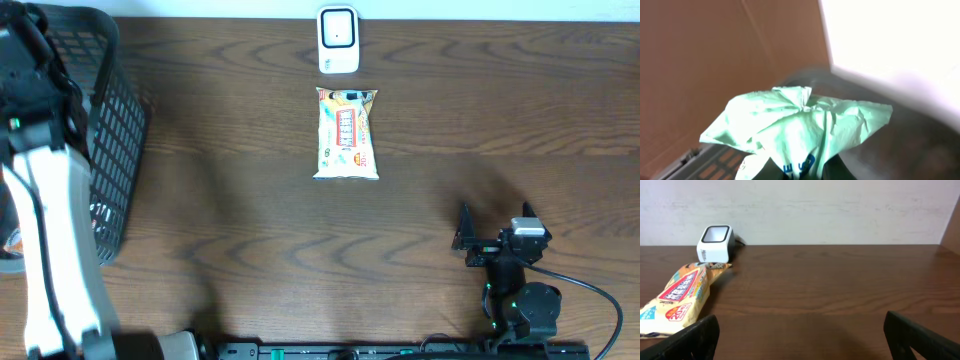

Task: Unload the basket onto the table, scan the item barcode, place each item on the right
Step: 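Carry the mint-green packet out and drop it left of the yellow bag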

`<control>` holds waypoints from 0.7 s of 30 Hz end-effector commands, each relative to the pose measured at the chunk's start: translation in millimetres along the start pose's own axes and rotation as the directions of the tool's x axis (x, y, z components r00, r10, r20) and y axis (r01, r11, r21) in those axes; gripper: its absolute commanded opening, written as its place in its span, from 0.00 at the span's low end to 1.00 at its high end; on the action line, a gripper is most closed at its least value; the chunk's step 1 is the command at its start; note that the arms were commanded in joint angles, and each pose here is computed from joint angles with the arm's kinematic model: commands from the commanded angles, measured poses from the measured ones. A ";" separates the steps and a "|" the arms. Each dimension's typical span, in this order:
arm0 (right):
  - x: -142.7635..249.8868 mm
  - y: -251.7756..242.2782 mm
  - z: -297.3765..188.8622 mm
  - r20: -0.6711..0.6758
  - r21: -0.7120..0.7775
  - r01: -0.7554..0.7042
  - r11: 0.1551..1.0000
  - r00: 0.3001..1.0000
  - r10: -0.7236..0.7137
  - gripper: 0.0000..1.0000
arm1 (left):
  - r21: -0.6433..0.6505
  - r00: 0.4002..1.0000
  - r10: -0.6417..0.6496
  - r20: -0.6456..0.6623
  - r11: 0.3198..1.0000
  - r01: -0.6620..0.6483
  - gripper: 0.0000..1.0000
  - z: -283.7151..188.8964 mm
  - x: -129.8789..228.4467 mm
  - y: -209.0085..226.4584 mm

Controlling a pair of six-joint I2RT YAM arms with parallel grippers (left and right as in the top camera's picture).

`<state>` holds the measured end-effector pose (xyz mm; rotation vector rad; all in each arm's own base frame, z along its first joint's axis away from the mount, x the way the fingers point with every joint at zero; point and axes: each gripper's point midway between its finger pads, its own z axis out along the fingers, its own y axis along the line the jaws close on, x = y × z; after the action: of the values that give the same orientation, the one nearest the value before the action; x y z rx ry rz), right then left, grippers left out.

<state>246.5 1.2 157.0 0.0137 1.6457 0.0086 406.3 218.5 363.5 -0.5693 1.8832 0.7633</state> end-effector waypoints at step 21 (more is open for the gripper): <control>0.3 1.1 -0.3 0.001 -0.005 -0.013 1.000 1.000 0.013 0.99 | 0.751 0.978 -0.012 -0.210 0.638 0.169 0.08 -217.4 51.1 -283.4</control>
<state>246.5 1.2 157.0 0.0137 1.6461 0.0086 426.6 -116.1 350.8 -0.1274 2.0166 -0.1694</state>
